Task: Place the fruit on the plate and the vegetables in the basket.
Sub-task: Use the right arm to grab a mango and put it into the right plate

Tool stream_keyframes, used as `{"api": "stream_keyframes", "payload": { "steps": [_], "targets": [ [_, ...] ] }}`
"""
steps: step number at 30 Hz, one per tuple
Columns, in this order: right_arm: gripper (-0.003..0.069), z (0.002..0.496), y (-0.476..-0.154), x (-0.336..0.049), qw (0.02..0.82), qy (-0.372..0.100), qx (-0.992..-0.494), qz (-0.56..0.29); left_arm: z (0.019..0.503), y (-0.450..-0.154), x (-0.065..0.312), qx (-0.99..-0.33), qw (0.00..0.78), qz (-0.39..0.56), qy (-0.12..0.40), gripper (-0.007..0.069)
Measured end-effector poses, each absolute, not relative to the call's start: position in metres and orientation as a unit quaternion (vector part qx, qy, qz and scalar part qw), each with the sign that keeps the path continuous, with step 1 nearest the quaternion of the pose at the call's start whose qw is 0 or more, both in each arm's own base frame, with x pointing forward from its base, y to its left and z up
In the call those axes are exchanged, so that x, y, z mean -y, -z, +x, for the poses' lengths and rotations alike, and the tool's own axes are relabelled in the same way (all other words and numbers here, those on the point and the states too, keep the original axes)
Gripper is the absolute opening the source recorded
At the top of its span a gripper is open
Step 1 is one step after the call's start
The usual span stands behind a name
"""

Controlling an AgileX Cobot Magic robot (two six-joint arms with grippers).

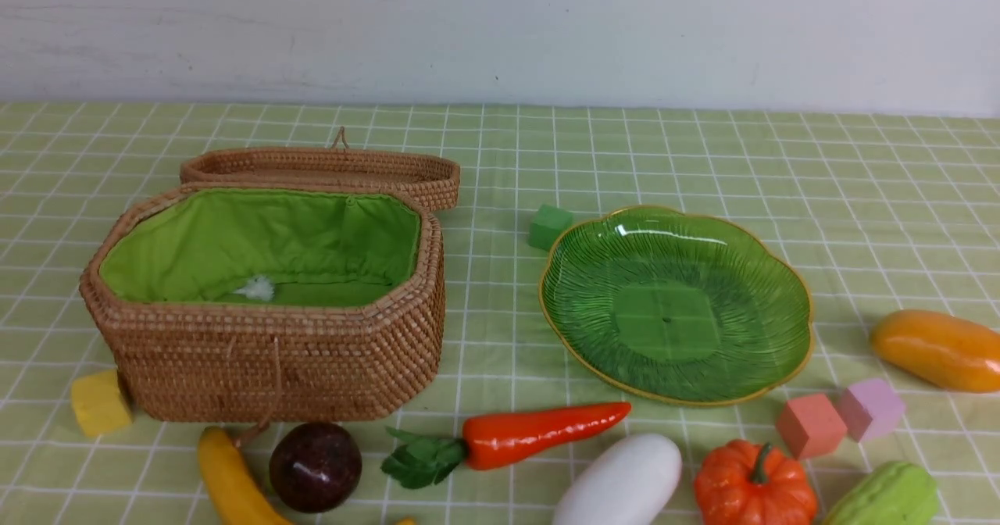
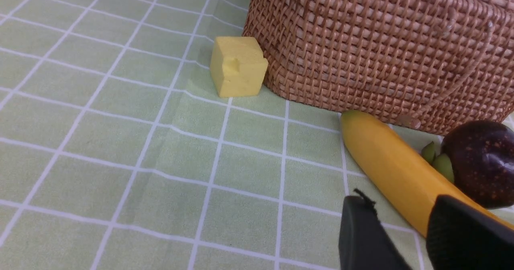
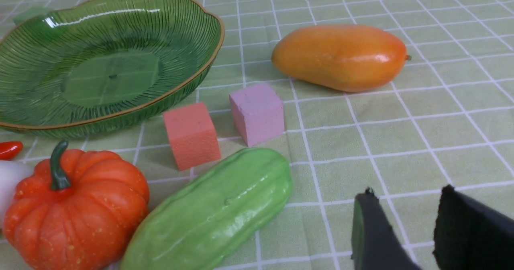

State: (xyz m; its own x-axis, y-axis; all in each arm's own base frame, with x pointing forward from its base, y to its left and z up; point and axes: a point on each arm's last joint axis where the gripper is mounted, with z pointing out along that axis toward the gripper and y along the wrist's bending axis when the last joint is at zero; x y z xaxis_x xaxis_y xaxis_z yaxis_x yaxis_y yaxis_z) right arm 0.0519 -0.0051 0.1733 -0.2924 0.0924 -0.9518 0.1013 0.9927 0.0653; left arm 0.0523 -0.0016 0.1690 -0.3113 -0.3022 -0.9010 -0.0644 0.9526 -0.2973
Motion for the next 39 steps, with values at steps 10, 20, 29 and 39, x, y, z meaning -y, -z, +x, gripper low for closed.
{"api": "stream_keyframes", "payload": {
  "steps": [10,20,29,39],
  "targets": [
    [0.0241,0.052,-0.173,0.005,0.592,0.004,-0.804,0.060,0.052,-0.169,0.002,-0.803,0.576,-0.114,0.103,0.0239],
    [0.0241,0.052,-0.173,0.005,0.592,0.004,-0.804,0.060,0.052,-0.169,0.002,-0.803,0.576,-0.114,0.103,0.0239],
    [0.0241,0.053,-0.174,0.005,0.602,-0.001,-0.796,0.062,0.052,-0.169,0.002,-0.803,0.576,-0.114,0.103,0.0239],
    [0.0241,0.056,-0.205,0.003,0.731,-0.020,-0.679,0.058,0.052,-0.169,0.002,-0.803,0.576,-0.114,0.103,0.0239]
  ]
}}
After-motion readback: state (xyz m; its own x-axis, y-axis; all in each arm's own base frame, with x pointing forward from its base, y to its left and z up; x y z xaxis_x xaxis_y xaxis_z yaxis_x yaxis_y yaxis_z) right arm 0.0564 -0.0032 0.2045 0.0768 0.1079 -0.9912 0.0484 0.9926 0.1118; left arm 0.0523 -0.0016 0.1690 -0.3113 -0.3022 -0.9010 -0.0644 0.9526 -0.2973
